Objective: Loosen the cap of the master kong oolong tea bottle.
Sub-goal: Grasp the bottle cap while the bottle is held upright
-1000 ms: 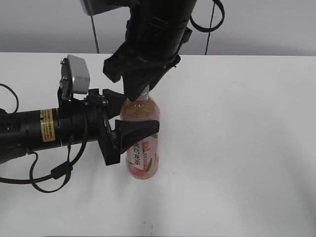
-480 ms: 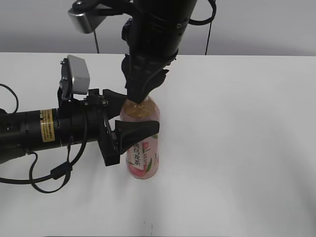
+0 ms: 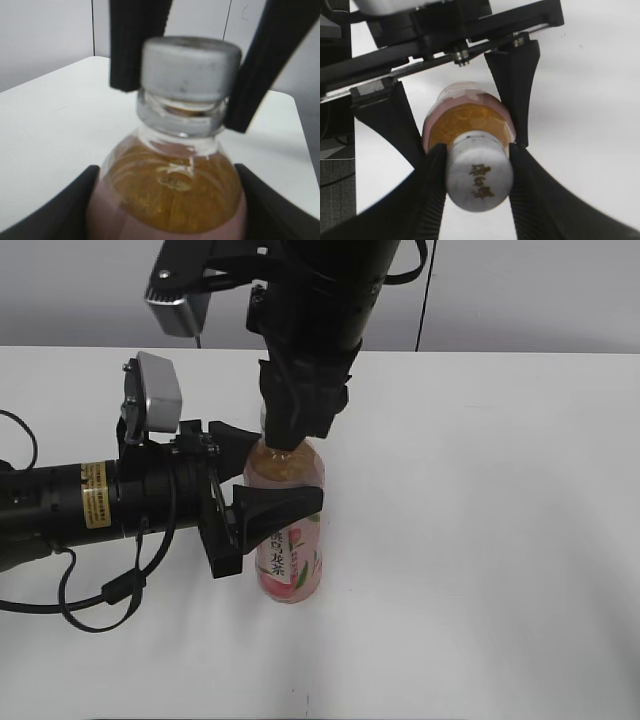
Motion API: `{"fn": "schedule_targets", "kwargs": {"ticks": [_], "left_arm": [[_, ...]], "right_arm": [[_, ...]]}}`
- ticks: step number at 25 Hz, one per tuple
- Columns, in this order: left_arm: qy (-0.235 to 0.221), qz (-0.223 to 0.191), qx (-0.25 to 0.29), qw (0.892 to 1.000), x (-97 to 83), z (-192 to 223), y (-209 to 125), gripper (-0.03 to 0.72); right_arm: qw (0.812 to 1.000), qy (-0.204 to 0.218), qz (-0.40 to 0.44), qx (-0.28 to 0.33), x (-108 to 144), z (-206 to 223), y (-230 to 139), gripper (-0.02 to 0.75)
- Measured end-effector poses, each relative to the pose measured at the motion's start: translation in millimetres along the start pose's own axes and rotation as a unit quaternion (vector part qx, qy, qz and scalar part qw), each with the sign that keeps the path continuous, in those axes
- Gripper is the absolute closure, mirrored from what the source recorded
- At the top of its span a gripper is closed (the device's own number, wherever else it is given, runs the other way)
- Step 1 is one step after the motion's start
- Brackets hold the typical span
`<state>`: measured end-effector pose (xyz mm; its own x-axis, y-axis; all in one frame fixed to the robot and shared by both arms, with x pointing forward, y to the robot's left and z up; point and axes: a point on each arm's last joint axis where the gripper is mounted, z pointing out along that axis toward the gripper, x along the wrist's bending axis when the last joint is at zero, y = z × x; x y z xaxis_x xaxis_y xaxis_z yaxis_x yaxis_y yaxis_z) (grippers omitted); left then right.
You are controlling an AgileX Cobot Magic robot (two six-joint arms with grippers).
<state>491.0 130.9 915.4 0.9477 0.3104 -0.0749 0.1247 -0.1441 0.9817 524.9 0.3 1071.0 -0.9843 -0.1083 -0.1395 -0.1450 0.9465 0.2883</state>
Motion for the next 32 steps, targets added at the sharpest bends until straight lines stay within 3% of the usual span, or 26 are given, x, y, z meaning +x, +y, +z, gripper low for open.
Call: {"fn": "schedule_targets", "kwargs": {"ticks": [9, 18, 32], "left_arm": [[-0.002, 0.003, 0.000, 1.000, -0.4, 0.0, -0.1, 0.223], [-0.005, 0.006, 0.000, 1.000, -0.9, 0.0, 0.0, 0.223], [-0.004, 0.006, 0.000, 1.000, -0.7, 0.0, 0.1, 0.223]], "right_arm": [[0.992, 0.003, -0.122, -0.003, 0.5, -0.5, 0.2, 0.456], [0.963, 0.008, -0.271, -0.013, 1.9, -0.5, 1.6, 0.455], [0.931, 0.007, -0.364, -0.013, 2.0, -0.9, 1.4, 0.451]]}}
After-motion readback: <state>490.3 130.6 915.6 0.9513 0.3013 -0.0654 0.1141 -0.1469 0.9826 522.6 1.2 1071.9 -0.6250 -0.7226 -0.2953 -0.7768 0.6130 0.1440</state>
